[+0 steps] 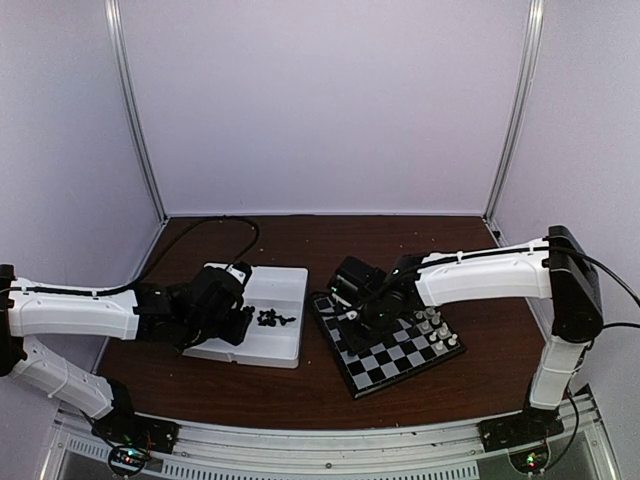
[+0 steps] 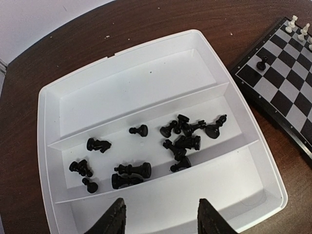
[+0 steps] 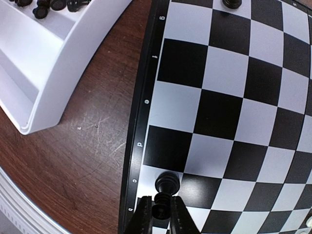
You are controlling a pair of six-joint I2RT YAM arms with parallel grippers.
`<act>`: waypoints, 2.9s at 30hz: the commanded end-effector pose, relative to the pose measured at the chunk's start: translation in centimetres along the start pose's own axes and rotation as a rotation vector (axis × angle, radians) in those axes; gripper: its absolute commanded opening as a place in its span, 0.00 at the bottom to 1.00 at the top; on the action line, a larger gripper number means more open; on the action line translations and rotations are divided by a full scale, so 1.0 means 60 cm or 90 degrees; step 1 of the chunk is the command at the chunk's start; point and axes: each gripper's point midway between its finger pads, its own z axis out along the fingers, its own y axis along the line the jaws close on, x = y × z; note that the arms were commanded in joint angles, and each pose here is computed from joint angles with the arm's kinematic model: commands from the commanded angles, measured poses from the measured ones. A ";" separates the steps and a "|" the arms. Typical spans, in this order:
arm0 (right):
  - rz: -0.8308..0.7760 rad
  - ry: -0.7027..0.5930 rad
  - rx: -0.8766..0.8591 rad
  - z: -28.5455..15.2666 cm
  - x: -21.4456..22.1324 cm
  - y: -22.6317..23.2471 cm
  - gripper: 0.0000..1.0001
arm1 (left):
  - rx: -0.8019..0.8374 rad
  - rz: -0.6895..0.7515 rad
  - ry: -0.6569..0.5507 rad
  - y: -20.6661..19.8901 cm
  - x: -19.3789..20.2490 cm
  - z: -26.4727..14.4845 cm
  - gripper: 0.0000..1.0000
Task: Set up the chess pieces on the board
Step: Adjust the chess piece on the chessboard, then pick up the chess piece from the storage box.
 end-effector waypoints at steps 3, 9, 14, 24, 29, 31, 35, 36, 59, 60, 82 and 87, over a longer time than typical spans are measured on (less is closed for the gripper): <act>-0.008 -0.017 0.009 -0.007 -0.017 0.005 0.10 | -0.014 -0.012 -0.010 0.012 -0.005 -0.003 0.50; -0.011 -0.032 0.011 -0.016 -0.028 0.007 0.11 | -0.016 -0.010 -0.011 0.013 -0.005 -0.004 0.50; -0.020 -0.036 0.015 -0.018 -0.037 0.009 0.11 | -0.017 -0.011 -0.012 0.013 -0.006 -0.004 0.50; -0.032 -0.034 0.020 -0.011 -0.048 0.014 0.11 | -0.022 -0.010 -0.011 0.016 -0.005 -0.004 0.50; -0.036 -0.029 0.029 -0.004 -0.049 0.011 0.11 | -0.024 -0.008 -0.013 0.018 -0.006 -0.005 0.50; -0.037 -0.026 0.031 0.000 -0.048 0.011 0.11 | -0.025 -0.008 -0.015 0.019 -0.007 -0.006 0.50; -0.043 -0.023 0.032 0.005 -0.048 0.012 0.11 | -0.024 -0.007 -0.016 0.019 -0.009 -0.006 0.50; -0.043 -0.027 0.044 0.006 -0.050 0.007 0.11 | -0.025 -0.007 -0.016 0.019 -0.009 -0.006 0.50; -0.041 -0.067 0.042 -0.017 -0.065 0.005 0.48 | -0.021 -0.010 -0.012 0.019 -0.010 -0.005 0.50; -0.041 -0.073 0.042 -0.020 -0.067 0.005 0.50 | -0.021 -0.010 -0.010 0.019 -0.009 -0.005 0.50; 0.012 -0.279 0.067 -0.157 -0.105 -0.043 1.00 | 0.014 -0.012 0.015 0.006 -0.014 -0.008 0.56; 0.022 -0.308 0.068 -0.174 -0.102 -0.053 0.99 | 0.030 0.002 0.023 -0.004 -0.021 -0.011 0.62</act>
